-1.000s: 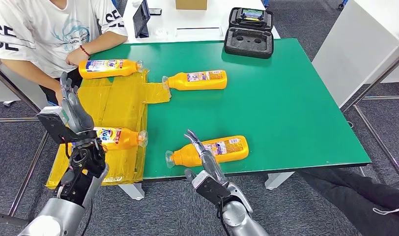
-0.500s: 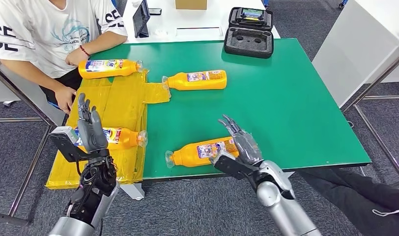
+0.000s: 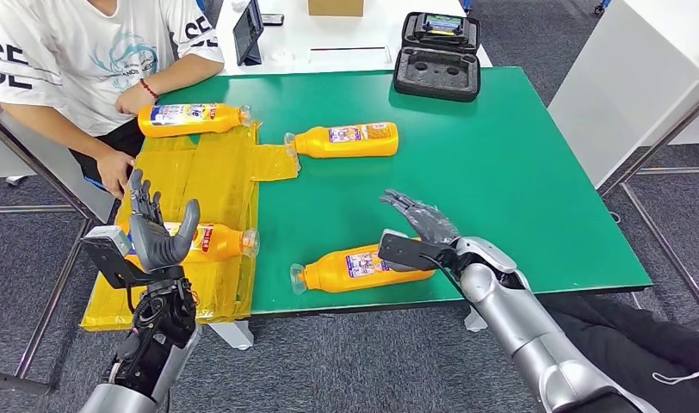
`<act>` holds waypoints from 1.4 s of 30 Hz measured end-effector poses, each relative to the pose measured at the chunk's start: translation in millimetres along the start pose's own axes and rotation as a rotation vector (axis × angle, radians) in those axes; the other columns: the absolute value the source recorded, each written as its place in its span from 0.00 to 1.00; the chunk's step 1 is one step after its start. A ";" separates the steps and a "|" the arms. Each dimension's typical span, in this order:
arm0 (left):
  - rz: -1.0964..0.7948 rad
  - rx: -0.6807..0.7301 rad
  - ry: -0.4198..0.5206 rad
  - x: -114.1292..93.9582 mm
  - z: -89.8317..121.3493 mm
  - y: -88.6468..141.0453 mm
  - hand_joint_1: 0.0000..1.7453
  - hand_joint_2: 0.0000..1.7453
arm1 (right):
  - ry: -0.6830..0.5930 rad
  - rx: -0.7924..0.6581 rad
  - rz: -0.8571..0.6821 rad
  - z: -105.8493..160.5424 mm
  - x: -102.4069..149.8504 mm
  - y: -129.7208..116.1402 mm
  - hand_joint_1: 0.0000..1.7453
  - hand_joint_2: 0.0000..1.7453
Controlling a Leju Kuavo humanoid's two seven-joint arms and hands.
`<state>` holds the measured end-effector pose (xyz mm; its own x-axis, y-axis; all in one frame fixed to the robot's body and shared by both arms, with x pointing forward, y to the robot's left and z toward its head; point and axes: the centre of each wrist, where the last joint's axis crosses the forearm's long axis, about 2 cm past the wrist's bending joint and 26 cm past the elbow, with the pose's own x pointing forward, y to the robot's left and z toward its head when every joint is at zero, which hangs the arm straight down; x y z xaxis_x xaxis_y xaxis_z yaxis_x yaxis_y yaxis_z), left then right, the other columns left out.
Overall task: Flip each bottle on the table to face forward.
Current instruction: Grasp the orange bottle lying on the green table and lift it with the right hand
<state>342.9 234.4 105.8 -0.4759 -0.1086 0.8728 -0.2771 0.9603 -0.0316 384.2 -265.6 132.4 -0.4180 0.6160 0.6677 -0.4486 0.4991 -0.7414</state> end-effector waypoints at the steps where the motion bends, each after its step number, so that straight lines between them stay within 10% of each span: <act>1: -0.003 -0.001 0.000 -0.3 0.1 0.4 0.00 1.00 | 0.000 0.019 0.002 -2.0 -0.6 0.3 0.00 1.00; 42: -0.023 0.008 0.046 -8.6 12.0 3.8 0.00 1.00 | -0.014 0.422 0.002 -38.5 -1.0 10.3 0.00 1.00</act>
<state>336.0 235.9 92.3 -0.4300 -0.1189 0.8950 -0.2942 0.9556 -0.0144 410.5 -237.6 121.5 -0.4284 0.6071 0.6693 -0.7309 0.2026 -0.6517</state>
